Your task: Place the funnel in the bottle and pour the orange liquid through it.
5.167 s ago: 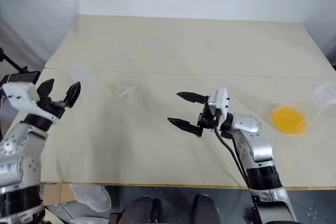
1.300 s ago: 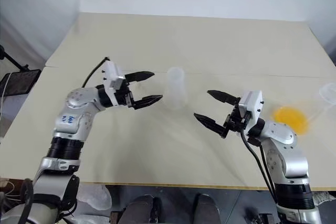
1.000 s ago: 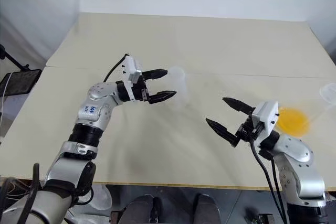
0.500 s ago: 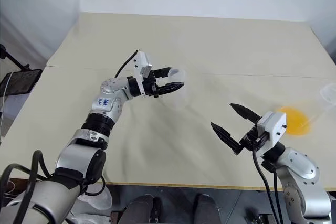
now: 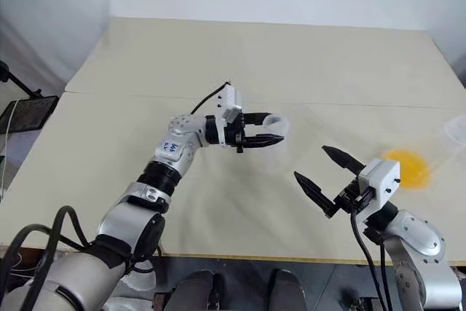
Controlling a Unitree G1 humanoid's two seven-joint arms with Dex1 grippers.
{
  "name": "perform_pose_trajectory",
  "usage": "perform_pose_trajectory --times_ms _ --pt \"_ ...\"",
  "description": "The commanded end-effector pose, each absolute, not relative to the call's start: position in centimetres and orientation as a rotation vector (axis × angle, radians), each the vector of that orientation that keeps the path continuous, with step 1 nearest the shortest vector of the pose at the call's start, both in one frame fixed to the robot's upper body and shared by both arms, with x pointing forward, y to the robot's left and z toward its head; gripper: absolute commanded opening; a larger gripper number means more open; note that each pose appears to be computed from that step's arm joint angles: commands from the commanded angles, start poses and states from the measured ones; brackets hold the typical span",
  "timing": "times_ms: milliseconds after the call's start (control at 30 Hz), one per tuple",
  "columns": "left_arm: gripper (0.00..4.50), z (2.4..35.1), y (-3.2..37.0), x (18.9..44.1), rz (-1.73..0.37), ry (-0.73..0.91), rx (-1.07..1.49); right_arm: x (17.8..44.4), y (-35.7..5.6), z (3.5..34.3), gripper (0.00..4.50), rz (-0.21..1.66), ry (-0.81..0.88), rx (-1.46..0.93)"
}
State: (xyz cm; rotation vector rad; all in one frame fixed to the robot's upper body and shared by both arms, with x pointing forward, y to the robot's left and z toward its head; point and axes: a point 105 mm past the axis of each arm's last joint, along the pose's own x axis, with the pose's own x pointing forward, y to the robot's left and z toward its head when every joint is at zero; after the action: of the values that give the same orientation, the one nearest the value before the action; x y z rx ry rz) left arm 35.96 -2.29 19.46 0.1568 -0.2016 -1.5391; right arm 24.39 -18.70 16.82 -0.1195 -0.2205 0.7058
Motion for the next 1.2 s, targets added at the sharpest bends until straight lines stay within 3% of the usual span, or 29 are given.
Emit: perform_pose_trajectory --times_ms 33,100,133,333,767,1033,1200 --pt "2.36 20.0 -2.9 35.6 -1.563 -0.237 0.222 23.7 -18.7 18.5 4.5 0.693 -0.294 -0.146" --pt "2.36 19.8 -2.9 35.5 -1.572 -0.231 0.223 23.6 -18.7 18.5 4.5 0.69 -0.293 -0.145" --pt "2.92 19.7 -2.8 35.3 -1.587 -0.227 0.216 23.6 -18.7 18.5 4.5 0.688 -0.293 -0.144" --pt "4.47 19.9 -2.5 35.0 -1.604 -0.226 0.222 23.7 -18.6 18.5 4.5 0.686 -0.295 -0.14" --pt "4.47 21.2 -0.8 36.8 -1.48 -0.255 0.246 24.7 -18.4 18.6 4.5 0.705 -0.31 -0.137" --pt "4.47 25.7 5.5 37.8 -1.31 -0.425 0.296 25.0 -17.7 18.5 4.5 0.759 -0.314 -0.13" --pt "4.47 26.7 11.0 37.4 -1.175 -0.419 0.376 25.8 -17.0 18.9 4.5 0.837 -0.321 -0.14"
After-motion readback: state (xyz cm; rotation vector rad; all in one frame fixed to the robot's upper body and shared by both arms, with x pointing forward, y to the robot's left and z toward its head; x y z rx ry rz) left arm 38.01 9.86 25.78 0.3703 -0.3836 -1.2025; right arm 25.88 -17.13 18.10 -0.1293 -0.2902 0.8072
